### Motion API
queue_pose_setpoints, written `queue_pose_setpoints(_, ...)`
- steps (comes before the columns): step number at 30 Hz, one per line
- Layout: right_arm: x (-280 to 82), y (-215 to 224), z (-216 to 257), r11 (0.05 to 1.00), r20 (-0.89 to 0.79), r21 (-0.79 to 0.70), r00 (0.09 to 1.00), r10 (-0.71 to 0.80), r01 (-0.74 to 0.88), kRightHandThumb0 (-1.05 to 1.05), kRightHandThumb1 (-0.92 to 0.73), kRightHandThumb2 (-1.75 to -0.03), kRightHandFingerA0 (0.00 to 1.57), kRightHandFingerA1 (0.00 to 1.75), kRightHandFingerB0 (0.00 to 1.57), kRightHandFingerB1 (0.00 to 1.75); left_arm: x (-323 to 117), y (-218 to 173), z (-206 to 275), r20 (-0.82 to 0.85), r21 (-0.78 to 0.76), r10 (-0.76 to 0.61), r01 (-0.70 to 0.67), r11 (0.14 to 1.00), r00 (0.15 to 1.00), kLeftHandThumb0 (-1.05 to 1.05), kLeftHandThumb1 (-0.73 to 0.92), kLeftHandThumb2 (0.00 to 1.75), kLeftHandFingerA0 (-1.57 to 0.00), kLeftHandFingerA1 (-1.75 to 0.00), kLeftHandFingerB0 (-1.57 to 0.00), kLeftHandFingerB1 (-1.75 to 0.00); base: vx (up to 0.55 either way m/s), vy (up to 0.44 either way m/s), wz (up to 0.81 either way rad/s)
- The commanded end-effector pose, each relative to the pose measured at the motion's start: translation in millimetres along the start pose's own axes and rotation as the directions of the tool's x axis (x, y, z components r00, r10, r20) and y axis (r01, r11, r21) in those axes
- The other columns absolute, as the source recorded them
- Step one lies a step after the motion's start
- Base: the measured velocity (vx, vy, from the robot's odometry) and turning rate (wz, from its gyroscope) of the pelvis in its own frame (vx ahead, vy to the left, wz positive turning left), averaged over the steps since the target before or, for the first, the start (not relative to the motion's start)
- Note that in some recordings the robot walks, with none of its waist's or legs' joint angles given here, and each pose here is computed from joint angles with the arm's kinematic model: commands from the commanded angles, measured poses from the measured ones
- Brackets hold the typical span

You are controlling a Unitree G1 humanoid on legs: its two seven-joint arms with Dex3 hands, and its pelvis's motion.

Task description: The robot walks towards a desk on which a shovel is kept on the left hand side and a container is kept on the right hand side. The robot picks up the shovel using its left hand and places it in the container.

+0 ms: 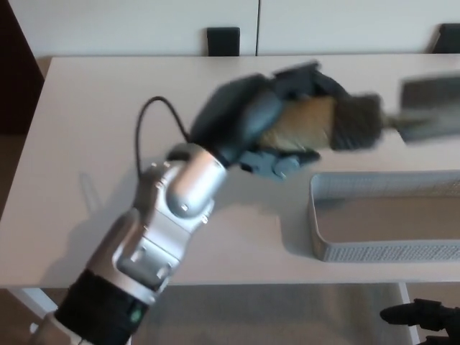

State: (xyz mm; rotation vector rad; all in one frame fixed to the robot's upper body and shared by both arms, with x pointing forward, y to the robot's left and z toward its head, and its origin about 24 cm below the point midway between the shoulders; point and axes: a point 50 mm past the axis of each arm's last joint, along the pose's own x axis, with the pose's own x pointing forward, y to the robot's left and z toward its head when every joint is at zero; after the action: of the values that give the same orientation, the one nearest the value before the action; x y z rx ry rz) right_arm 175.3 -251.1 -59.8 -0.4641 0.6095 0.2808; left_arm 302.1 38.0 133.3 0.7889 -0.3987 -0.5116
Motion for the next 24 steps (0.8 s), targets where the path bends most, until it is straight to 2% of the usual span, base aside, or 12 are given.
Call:
queue_pose_setpoints(1, -2.8, -2.9, -2.7, 1.000, -0.014, -0.012, 1.000, 0.014, -0.014, -0.18, -0.51, -0.54, 0.76, 0.59, 0.55, 0.48, -3.8, -19.9, -2.3, -0.080, 0.084, -0.094, 0.101, 0.991, 0.992, -0.26, 0.77, 0.62, -0.78, -1.70, -0.78, -1.00, 0.00, 0.000, 0.00)
queue_pose_setpoints(4, -4.0, -1.8, -3.8, 1.000, -0.012, -0.020, 1.000, 0.019, -0.019, -0.17, -0.51, -0.54, 0.77, 0.59, 0.55, 0.49, -3.6, -30.7, -5.0, -0.111, 0.098, -0.126, 0.137, 0.986, 0.986, -0.24, 0.77, 0.61, -0.79, -1.72, -0.74, -1.08, 0.00, 0.000, 0.00)
queue_pose_setpoints(5, -4.6, -1.1, -4.2, 0.999, -0.011, -0.023, 1.000, 0.026, -0.026, -0.18, -0.51, -0.54, 0.77, 0.59, 0.55, 0.49, -4.1, -33.9, -6.9, -0.127, 0.095, -0.136, 0.148, 0.984, 0.983, -0.25, 0.77, 0.61, -0.80, -1.71, -0.71, -1.19, 0.00, 0.000, 0.00)
queue_pose_setpoints(7, -5.7, -0.4, -4.1, 0.999, -0.014, -0.029, 0.999, 0.029, -0.030, -0.19, -0.51, -0.55, 0.79, 0.60, 0.55, 0.48, -4.8, -37.5, -9.4, -0.144, 0.091, -0.144, 0.158, 0.983, 0.979, -0.26, 0.77, 0.63, -0.78, -1.68, -0.76, -1.01, 0.00, 0.000, 0.00)
queue_pose_setpoints(11, -6.8, 0.1, -4.5, 0.999, -0.015, -0.027, 0.999, 0.033, -0.033, -0.19, -0.51, -0.54, 0.79, 0.60, 0.55, 0.49, -4.9, -42.2, -17.3, -0.206, 0.103, -0.150, 0.174, 0.979, 0.967, -0.26, 0.77, 0.61, -0.77, -1.71, -0.75, -1.03, 0.00, 0.000, 0.00)
queue_pose_setpoints(12, -7.0, -0.3, -5.1, 0.999, -0.019, -0.035, 0.999, 0.033, -0.034, -0.28, -0.47, -0.63, 0.76, 0.63, 0.54, 0.53, -4.1, -41.8, -21.2, -0.239, 0.111, -0.151, 0.182, 0.977, 0.959, -0.28, 0.74, 0.62, -0.74, -1.65, -0.70, -1.00, 0.00, 0.000, 0.00)
queue_pose_setpoints(13, -7.0, -0.5, -6.0, 0.999, -0.023, -0.039, 0.999, 0.033, -0.034, -0.28, -0.47, -0.63, 0.74, 0.62, 0.54, 0.53, -3.6, -41.2, -24.5, -0.255, 0.101, -0.139, 0.170, 0.980, 0.957, -0.25, 0.73, 0.63, -0.79, -1.65, -0.70, -1.14, 0.00, 0.000, 0.00)
queue_pose_setpoints(16, -7.0, -0.5, -6.2, 0.999, -0.024, -0.039, 0.999, 0.033, -0.034, -0.28, -0.47, -0.63, 0.74, 0.62, 0.55, 0.53, -3.3, -40.7, -26.9, -0.261, 0.100, -0.124, 0.154, 0.983, 0.957, -0.21, 0.72, 0.62, -0.80, -1.65, -0.71, -1.17, 0.00, 0.000, 0.00)
queue_pose_setpoints(17, -6.8, -0.7, -6.5, 0.999, -0.030, -0.038, 0.999, 0.033, -0.034, -0.22, -0.51, -0.54, 0.76, 0.58, 0.56, 0.48, -3.4, -39.9, -28.2, -0.270, 0.106, -0.111, 0.144, 0.984, 0.957, -0.21, 0.70, 0.62, -0.80, -1.65, -0.73, -1.09, 0.00, 0.000, 0.00)
queue_pose_setpoints(18, -6.1, -0.6, -7.6, 0.999, -0.030, -0.027, 0.999, 0.035, -0.036, -0.29, -0.47, -0.64, 0.73, 0.62, 0.54, 0.53, -3.2, -37.1, -32.5, -0.300, 0.108, -0.095, 0.133, 0.985, 0.949, -0.26, 0.70, 0.64, -0.80, -1.61, -0.77, -0.92, 0.00, 0.000, 0.00)
queue_pose_setpoints(21, -6.4, -1.1, -8.4, 0.999, -0.030, -0.024, 0.999, 0.038, -0.038, -0.28, -0.47, -0.64, 0.73, 0.63, 0.55, 0.53, -3.4, -32.9, -32.7, -0.311, 0.106, -0.082, 0.121, 0.987, 0.947, -0.24, 0.69, 0.64, -0.76, -1.56, -0.77, -0.92, 0.00, 0.000, 0.00)
queue_pose_setpoints(24, -6.4, -1.6, -8.2, 0.999, -0.034, -0.023, 0.999, 0.038, -0.039, -0.28, -0.47, -0.63, 0.73, 0.62, 0.55, 0.53, -3.6, -31.0, -30.6, -0.307, 0.122, -0.058, 0.100, 0.988, 0.950, -0.23, 0.65, 0.62, -0.80, -1.54, -0.81, -0.81, 0.00, 0.000, 0.00)
